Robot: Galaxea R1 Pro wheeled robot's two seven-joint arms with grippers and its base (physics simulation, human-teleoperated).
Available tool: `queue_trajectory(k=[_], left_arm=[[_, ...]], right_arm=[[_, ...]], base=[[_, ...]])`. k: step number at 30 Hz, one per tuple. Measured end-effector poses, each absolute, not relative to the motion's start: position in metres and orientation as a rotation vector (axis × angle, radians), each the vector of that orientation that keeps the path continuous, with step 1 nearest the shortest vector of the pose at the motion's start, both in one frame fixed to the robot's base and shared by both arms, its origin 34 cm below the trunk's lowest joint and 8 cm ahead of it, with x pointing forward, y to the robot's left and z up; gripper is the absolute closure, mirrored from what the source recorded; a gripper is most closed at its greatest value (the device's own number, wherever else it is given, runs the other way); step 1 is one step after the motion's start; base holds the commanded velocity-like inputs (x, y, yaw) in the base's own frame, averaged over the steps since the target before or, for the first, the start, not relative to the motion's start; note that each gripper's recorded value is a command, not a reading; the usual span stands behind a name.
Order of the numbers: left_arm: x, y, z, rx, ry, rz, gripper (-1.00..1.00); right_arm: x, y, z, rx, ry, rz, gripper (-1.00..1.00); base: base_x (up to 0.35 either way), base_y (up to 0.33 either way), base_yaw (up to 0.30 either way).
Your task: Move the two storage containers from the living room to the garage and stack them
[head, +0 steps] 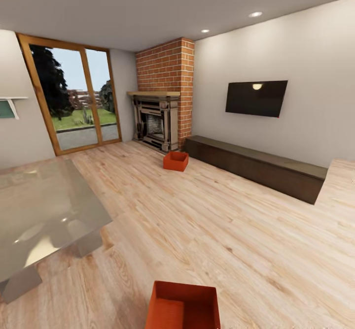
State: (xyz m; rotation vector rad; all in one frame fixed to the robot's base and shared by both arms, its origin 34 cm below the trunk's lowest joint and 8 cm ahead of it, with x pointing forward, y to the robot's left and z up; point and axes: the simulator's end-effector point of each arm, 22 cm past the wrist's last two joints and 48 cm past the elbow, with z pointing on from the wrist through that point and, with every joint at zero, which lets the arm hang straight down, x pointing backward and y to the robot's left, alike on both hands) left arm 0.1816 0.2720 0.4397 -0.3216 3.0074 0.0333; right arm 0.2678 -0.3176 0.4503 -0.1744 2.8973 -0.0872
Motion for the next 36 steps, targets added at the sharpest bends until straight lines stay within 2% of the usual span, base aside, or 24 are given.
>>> queue_trajectory(k=[10,26,36], left_arm=[[0.1824,0.271,0.4398,-0.32,3.006,0.031,-1.0],[0.1823,0.2712,0.4398,-0.324,3.006,0.033,-1.0],[0.1823,0.2718,0.4397,-0.391,2.997,0.033,-1.0]], right_arm=[[0.2679,-0.3175,0.4503,-0.179,2.897,-0.087,-1.0],[0.2678,-0.3184,0.4504,-0.179,2.897,-0.089,-1.0],[0.268,-0.3186,0.4504,-0.18,2.897,-0.089,-1.0]], base=[[0.0,0.0,-0.175],[-0.002,0.0,-0.008],[-0.132,0.0,0.0]])
